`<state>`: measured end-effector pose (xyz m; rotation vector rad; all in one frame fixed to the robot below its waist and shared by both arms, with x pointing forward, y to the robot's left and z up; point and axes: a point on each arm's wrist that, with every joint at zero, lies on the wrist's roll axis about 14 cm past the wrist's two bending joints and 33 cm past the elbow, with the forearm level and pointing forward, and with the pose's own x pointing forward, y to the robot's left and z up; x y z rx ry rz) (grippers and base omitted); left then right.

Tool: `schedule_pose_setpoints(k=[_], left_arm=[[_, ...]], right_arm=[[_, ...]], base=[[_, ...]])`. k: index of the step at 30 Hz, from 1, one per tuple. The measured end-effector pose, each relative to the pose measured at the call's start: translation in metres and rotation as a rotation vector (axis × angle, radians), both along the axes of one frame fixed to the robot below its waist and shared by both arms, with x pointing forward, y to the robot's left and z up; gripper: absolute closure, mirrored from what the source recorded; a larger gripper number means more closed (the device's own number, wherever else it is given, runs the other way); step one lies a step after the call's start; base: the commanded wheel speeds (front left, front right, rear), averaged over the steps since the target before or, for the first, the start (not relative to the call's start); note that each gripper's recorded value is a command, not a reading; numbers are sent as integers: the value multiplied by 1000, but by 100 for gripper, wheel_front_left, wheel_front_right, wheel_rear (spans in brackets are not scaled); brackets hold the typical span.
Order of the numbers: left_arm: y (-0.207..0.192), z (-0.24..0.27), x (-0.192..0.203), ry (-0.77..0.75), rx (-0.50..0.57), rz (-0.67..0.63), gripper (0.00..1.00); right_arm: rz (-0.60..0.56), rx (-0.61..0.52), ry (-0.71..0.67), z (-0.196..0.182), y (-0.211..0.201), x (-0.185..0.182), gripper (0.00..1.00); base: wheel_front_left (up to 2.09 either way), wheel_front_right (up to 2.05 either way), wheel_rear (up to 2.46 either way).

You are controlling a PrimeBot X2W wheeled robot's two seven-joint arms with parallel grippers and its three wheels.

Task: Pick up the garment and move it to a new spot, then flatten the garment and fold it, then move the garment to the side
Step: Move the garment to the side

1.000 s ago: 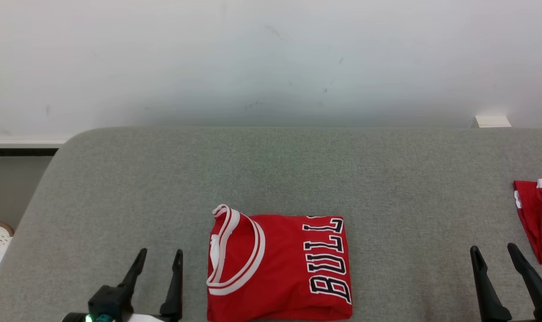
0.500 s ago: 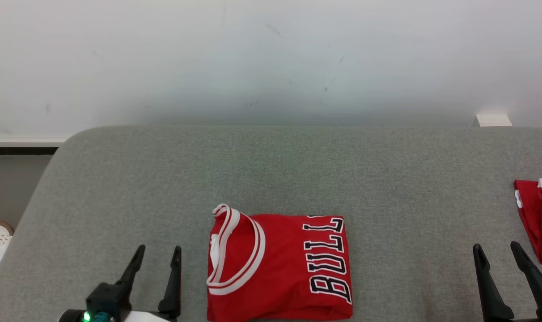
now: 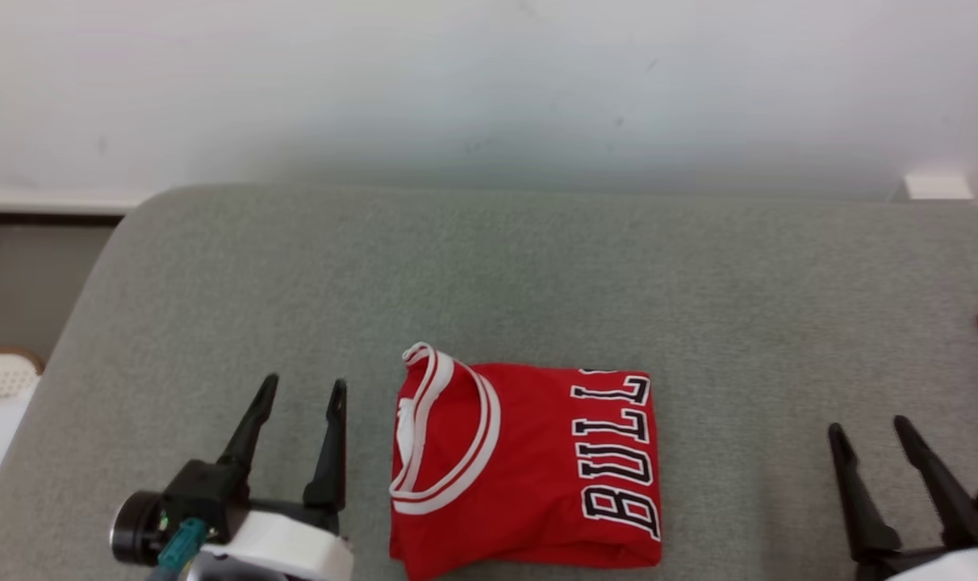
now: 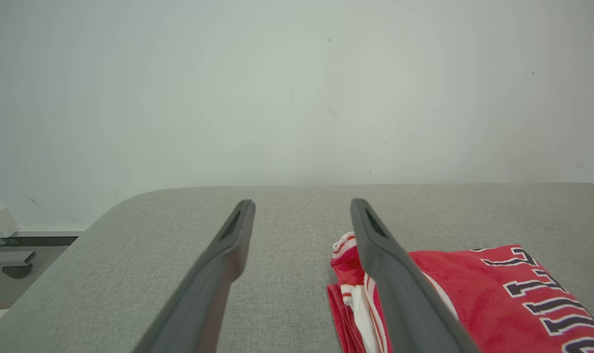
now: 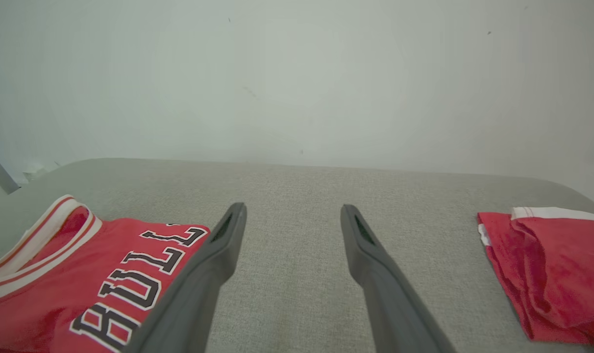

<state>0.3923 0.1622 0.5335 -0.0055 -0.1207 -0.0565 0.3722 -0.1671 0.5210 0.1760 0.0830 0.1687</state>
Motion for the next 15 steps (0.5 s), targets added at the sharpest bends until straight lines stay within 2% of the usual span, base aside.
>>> schedule_pose_setpoints(k=[9, 15], left_arm=[[11, 6, 22, -35, -6, 55, 0], [26, -3, 24, -14, -18, 118, 0]], right_arm=[[266, 72, 202, -72, 92, 39, 0], [367, 88, 367, -124, 127, 38, 0]], base=[[0, 0, 0], [0, 0, 0]])
